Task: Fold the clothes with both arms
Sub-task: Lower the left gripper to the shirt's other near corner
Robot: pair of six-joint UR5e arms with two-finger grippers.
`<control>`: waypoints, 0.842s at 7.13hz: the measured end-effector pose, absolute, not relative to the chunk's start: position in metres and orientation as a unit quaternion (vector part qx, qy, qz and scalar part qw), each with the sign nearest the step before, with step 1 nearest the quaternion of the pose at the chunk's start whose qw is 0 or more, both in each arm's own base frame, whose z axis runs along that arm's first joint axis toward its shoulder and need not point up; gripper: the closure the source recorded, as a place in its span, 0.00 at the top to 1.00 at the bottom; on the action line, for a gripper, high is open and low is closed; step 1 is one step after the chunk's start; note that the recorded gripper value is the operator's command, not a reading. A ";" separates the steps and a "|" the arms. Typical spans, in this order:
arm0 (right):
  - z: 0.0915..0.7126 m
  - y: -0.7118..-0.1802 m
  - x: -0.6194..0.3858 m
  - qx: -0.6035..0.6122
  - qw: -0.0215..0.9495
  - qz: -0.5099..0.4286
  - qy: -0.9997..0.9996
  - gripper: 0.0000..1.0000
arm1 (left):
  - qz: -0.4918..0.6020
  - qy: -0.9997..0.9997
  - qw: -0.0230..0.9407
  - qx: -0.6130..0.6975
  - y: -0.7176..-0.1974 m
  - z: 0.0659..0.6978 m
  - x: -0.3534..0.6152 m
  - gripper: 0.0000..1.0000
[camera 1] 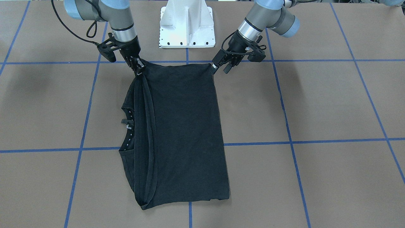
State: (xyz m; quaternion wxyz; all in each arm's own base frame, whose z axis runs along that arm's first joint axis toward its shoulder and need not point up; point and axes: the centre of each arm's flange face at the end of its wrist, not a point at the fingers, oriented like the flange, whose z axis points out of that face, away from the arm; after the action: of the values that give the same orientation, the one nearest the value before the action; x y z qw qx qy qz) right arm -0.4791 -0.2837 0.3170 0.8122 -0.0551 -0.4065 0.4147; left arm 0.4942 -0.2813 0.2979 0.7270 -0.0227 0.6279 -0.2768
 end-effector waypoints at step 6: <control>0.317 -0.283 -0.480 -0.055 0.813 0.413 -0.407 0.00 | -0.247 0.607 0.753 -0.058 -0.227 0.307 0.539 0.63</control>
State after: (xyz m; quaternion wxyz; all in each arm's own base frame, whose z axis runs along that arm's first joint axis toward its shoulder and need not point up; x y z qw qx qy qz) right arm -0.4800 -0.2830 0.3168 0.8125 -0.0553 -0.4073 0.4134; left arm 0.5386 -0.2274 0.3074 0.7533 -0.0579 0.6069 -0.2466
